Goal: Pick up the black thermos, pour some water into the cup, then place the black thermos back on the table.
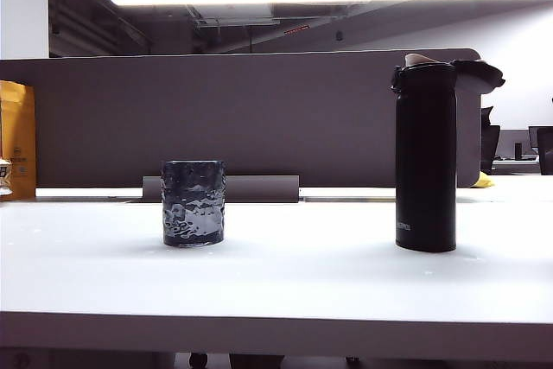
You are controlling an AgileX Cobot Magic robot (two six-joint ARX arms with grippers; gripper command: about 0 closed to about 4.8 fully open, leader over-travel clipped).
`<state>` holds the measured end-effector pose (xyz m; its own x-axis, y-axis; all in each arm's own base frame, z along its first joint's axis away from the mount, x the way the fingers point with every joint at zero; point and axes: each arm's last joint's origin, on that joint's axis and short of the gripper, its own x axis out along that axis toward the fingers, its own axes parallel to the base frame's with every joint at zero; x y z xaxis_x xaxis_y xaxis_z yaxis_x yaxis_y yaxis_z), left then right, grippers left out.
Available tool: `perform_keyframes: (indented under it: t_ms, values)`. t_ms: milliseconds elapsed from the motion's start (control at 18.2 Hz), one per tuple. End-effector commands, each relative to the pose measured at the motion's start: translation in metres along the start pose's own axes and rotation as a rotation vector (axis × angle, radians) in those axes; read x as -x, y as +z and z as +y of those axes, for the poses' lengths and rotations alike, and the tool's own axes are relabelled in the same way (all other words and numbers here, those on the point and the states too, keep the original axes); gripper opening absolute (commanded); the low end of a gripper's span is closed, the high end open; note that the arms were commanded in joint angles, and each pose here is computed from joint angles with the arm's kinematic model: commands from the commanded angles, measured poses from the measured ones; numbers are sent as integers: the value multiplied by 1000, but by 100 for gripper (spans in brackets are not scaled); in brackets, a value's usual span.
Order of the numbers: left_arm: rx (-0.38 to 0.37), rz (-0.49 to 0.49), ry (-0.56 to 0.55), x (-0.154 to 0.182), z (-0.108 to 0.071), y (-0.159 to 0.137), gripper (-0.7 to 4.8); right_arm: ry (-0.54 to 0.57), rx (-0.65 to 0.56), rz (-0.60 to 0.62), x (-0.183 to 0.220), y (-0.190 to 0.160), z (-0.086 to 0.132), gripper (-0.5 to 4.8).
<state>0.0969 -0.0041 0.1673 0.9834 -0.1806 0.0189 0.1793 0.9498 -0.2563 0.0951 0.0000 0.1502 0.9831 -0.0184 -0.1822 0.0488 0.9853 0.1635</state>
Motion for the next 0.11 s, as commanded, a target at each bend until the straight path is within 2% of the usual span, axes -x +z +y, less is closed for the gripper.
perform_keyframes:
  t_ms: [55, 110]
  values:
    - [-2, -7, -4, 0, 0, 1, -5, -65, -16, -35, -1, 0, -7, -5]
    - [-2, -7, -4, 0, 0, 1, -5, -64, -15, -35, -1, 0, -6, -5]
